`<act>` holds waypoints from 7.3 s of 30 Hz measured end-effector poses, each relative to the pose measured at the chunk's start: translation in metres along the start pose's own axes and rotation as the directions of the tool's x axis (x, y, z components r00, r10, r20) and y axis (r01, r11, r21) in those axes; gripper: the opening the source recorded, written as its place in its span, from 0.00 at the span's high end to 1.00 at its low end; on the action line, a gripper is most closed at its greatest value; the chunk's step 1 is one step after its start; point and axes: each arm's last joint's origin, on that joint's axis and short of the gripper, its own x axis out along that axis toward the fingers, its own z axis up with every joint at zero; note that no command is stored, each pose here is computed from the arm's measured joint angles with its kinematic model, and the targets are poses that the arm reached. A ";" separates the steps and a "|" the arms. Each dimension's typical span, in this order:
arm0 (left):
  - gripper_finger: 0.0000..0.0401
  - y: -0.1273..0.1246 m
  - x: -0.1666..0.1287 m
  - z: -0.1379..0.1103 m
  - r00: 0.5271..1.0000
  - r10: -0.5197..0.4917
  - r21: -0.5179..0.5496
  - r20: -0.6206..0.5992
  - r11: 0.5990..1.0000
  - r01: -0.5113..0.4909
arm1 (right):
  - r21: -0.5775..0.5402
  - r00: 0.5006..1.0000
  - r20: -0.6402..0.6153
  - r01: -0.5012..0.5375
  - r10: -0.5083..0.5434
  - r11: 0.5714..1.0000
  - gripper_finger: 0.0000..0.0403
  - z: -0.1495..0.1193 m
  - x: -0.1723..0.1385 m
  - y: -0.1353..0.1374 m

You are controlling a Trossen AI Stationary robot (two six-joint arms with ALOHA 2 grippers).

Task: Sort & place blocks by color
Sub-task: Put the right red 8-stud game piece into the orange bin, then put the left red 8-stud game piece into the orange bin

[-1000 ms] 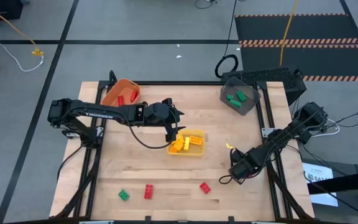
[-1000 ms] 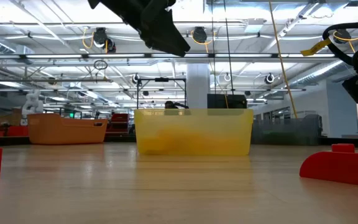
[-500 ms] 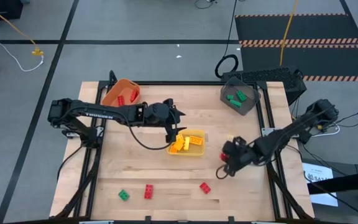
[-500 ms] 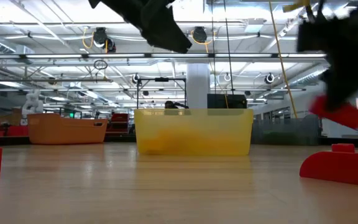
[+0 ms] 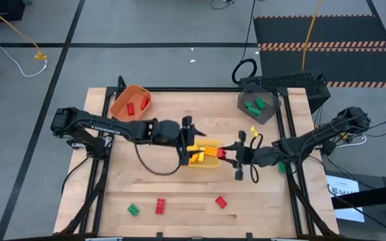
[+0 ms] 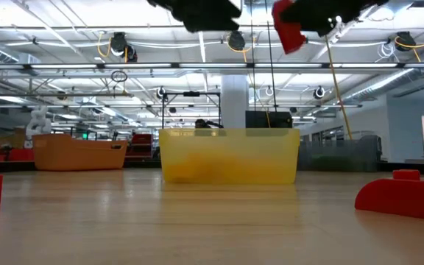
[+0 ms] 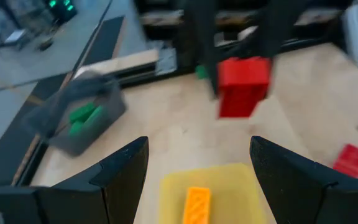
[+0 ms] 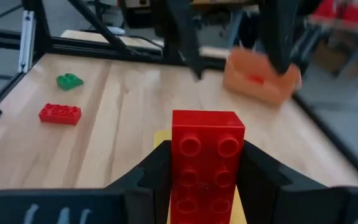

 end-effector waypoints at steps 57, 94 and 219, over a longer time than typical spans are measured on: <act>0.30 -0.054 0.056 -0.010 0.929 0.343 0.101 0.137 0.928 -0.358 | -0.254 0.931 0.300 0.289 -0.209 0.923 0.70 0.009 0.044 0.022; 0.62 0.062 -0.023 -0.022 0.672 0.682 -0.055 -0.288 0.689 -0.723 | -0.219 0.893 0.329 0.388 -0.307 0.895 0.48 0.020 0.023 0.026; 0.65 -0.204 -0.006 -0.129 0.370 -0.424 -0.553 -0.827 0.488 -0.676 | -0.092 0.717 0.226 0.690 -0.659 0.718 0.48 0.040 -0.016 -0.009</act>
